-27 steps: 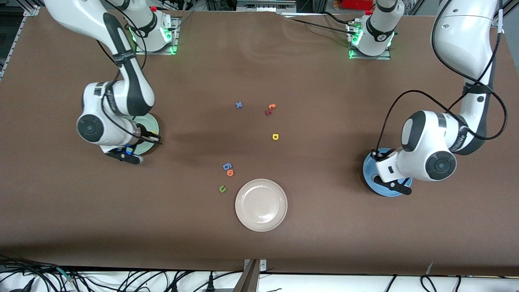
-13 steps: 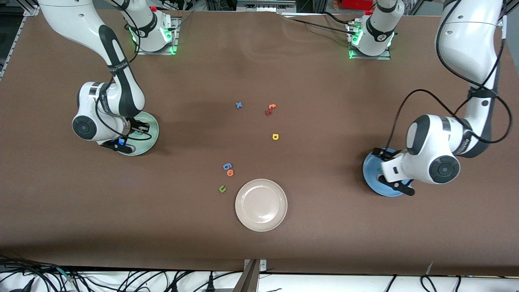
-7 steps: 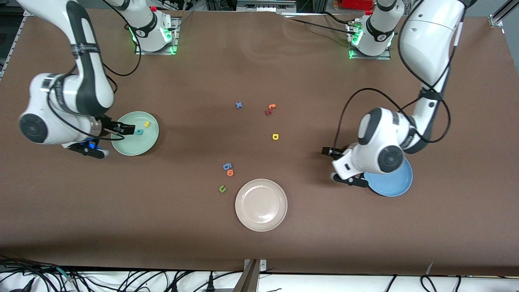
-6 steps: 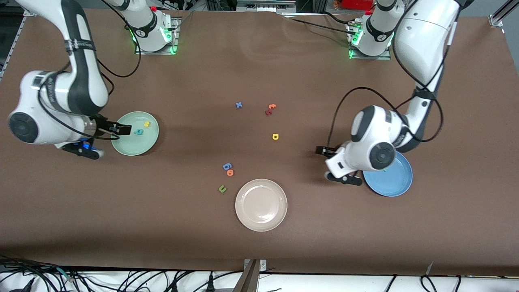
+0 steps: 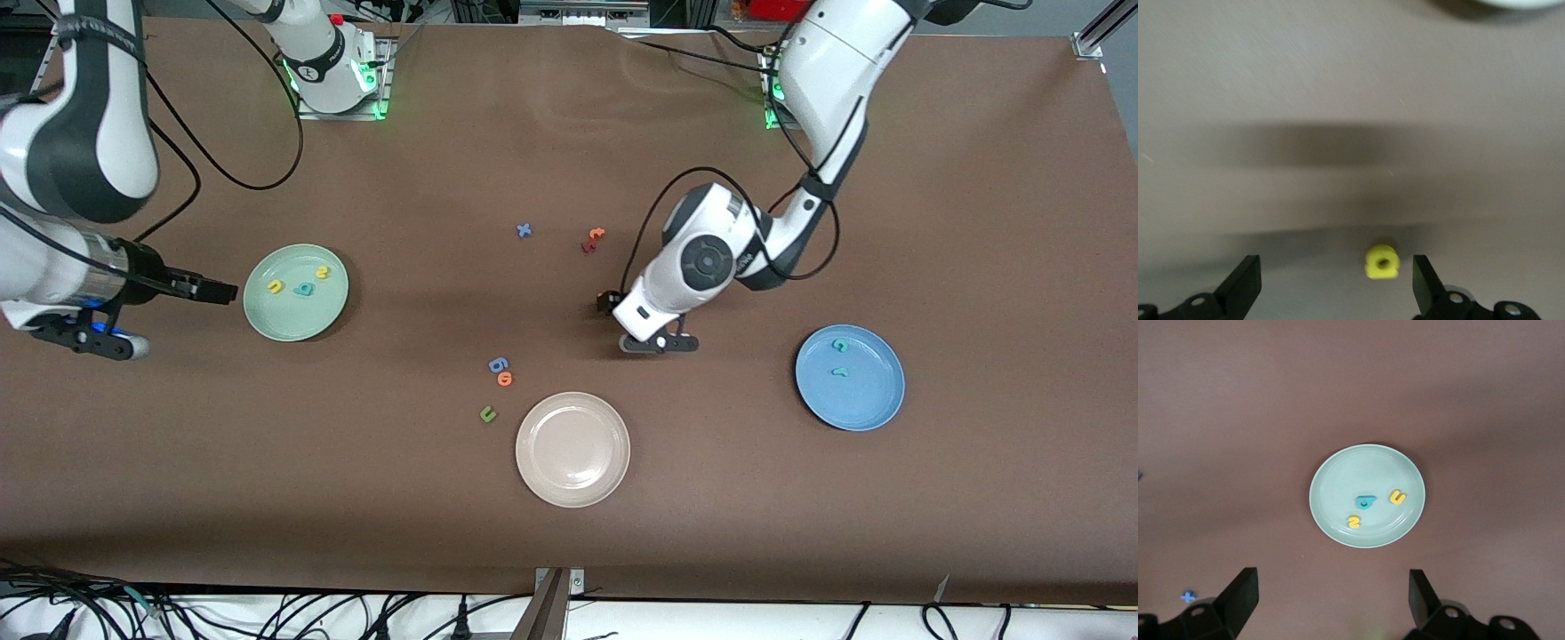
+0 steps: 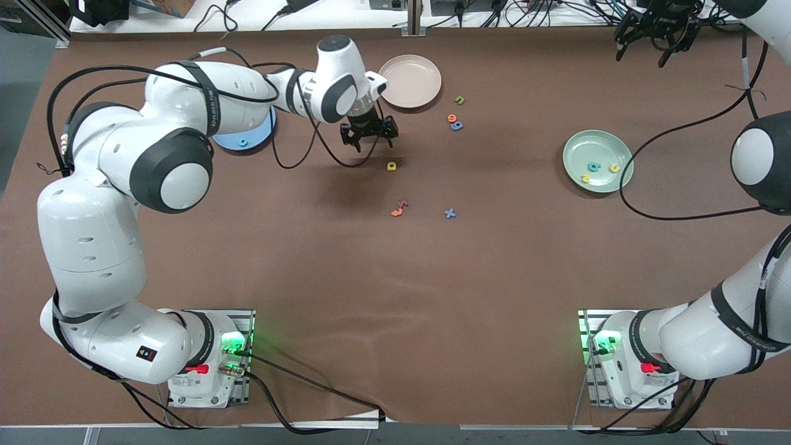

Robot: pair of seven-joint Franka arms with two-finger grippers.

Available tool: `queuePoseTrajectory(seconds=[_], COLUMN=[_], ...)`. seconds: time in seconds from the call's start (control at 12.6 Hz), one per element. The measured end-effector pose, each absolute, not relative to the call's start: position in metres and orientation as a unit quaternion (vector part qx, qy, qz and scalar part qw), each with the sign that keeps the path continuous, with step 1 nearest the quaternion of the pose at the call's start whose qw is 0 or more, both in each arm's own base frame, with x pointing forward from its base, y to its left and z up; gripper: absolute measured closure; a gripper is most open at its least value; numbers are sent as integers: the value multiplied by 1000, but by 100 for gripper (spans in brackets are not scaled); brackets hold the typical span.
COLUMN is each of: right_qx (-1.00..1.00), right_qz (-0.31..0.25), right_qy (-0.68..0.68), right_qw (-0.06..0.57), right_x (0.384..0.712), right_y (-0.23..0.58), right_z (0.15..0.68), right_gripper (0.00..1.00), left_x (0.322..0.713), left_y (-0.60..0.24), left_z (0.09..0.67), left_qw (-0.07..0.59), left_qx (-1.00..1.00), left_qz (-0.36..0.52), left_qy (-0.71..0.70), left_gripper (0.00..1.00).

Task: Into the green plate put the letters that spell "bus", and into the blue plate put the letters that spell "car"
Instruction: 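Withdraw the right gripper to rest while the left gripper reaches yellow a, then grasp the yellow a with the left gripper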

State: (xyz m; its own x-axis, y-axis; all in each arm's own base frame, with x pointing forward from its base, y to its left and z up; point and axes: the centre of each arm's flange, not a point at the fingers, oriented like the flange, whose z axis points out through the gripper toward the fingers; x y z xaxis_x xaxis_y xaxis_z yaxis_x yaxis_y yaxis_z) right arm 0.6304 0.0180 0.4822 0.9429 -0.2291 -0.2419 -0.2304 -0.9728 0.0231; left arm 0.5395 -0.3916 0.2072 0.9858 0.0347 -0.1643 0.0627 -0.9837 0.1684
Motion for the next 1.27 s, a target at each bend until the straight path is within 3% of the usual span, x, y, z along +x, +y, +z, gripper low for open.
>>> queuePoseTrajectory(seconds=[0.48, 0.64, 0.87, 1.27], right_qx=[-990, -992, -993, -997], right_qz=[96, 89, 86, 64], right_qy=[104, 89, 77, 37], right_qw=[5, 9, 15, -4], right_x=[637, 637, 636, 632], right_y=[10, -3, -17, -3], right_z=[499, 504, 508, 531], right_gripper=[0, 0, 0, 2], left_x=[506, 501, 496, 488], left_y=[-435, -438, -442, -447], left_z=[204, 199, 191, 177], left_qw=[41, 39, 37, 25], left_qx=[998, 998, 998, 998], left_qz=[-42, -45, -49, -48], left_qy=[35, 34, 35, 21], left_gripper=[3, 7, 22, 24])
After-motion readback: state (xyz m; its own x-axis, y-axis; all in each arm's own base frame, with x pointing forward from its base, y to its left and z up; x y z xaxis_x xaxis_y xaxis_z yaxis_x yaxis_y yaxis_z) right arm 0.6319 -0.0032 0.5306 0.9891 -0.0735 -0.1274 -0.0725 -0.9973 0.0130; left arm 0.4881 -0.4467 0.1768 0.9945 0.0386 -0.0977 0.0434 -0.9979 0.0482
